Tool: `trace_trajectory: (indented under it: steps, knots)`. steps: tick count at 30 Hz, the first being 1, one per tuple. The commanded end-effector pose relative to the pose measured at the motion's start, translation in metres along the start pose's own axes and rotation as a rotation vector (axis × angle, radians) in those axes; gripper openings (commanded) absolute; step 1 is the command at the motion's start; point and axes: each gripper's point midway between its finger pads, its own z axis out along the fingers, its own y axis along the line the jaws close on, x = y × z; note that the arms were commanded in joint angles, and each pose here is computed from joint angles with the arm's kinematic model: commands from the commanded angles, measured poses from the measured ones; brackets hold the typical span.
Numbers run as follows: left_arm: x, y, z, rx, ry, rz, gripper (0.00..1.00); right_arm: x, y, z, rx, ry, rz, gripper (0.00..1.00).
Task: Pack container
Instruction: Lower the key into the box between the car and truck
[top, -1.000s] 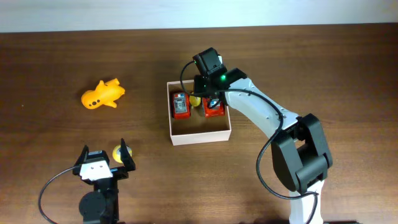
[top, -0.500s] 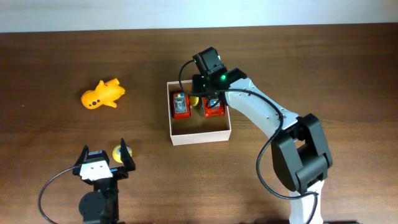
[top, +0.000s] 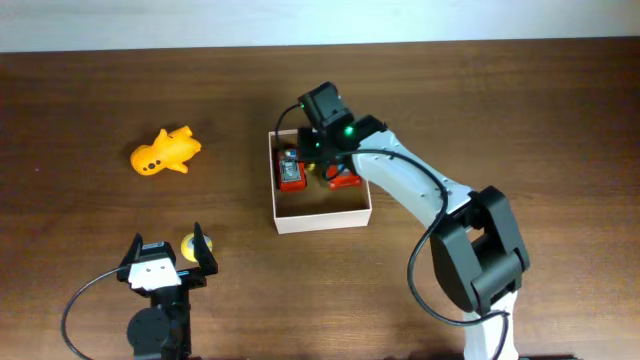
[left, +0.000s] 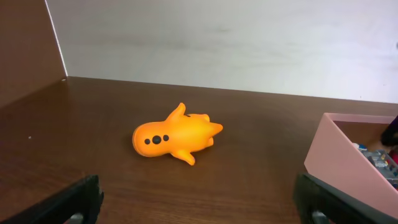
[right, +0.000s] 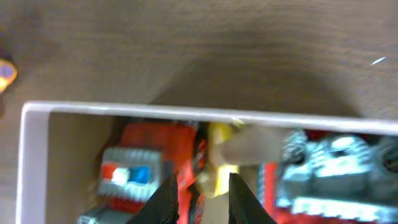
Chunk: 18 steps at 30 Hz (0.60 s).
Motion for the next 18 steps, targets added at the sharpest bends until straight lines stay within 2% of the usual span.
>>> trace_trajectory:
  steps: [1, 10, 18]
  knots:
    - [0.001, 0.0, 0.0, 0.001, 0.0, 0.016, 0.99, 0.011, 0.013, 0.002, -0.015, 0.028, -0.033, 0.22]
    - [0.001, 0.0, 0.0, 0.001, 0.0, 0.016, 0.99, 0.019, 0.016, 0.002, -0.008, 0.048, -0.045, 0.22]
    - [0.001, 0.0, 0.0, 0.001, 0.0, 0.016, 0.99, 0.003, -0.009, 0.001, 0.084, -0.008, -0.024, 0.24]
